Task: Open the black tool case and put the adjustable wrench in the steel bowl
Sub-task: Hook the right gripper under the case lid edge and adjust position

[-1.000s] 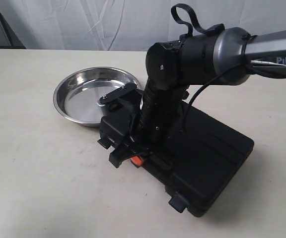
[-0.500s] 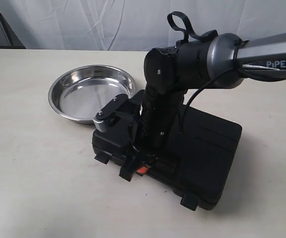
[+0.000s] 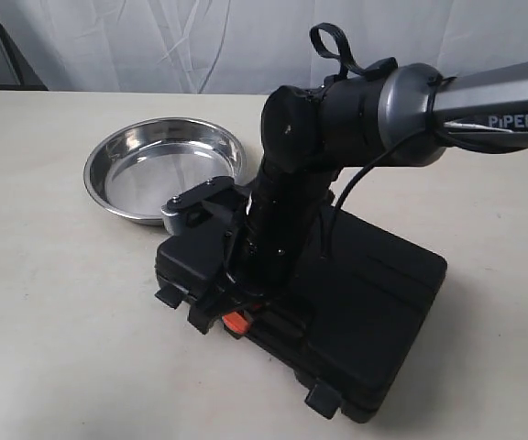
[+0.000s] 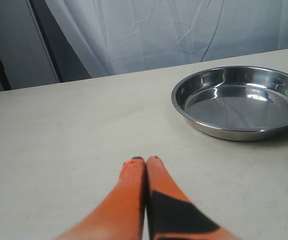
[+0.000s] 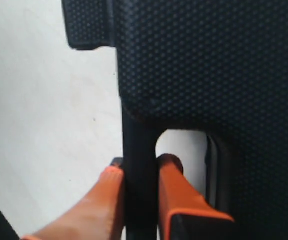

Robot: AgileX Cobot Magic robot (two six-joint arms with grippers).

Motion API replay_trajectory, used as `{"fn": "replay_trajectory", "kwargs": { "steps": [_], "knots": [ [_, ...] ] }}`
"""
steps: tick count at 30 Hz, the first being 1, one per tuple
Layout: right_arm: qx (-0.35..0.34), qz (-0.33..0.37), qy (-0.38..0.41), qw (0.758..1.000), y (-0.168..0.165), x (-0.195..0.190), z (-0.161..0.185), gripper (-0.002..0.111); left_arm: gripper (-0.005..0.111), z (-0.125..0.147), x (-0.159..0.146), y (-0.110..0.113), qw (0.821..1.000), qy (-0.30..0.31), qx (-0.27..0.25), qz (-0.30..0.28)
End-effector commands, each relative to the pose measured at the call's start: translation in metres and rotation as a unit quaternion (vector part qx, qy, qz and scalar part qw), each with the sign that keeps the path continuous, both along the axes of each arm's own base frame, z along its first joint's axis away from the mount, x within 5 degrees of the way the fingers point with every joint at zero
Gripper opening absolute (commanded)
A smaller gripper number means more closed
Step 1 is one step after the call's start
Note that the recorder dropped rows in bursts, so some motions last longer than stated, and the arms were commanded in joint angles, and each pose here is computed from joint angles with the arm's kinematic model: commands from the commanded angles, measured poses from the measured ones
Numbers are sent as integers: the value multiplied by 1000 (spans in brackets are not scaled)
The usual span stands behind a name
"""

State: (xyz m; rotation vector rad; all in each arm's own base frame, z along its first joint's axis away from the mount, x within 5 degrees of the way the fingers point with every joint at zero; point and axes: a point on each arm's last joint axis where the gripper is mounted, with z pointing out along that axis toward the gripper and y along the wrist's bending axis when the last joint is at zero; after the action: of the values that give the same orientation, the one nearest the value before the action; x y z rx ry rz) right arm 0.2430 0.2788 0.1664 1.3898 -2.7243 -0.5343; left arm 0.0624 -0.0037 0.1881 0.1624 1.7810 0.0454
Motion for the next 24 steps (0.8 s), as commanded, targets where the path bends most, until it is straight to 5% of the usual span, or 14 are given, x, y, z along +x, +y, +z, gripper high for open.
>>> {"fn": "replay_trajectory", "kwargs": {
  "steps": [1,24],
  "knots": [
    [-24,-25,33,999,-2,-2,-4,-1,0,2,0,0,1000,-8,-3,0],
    [-23,-10,20,999,2,3,-23,-1,0,2,0,0,1000,-8,-3,0]
  ]
}}
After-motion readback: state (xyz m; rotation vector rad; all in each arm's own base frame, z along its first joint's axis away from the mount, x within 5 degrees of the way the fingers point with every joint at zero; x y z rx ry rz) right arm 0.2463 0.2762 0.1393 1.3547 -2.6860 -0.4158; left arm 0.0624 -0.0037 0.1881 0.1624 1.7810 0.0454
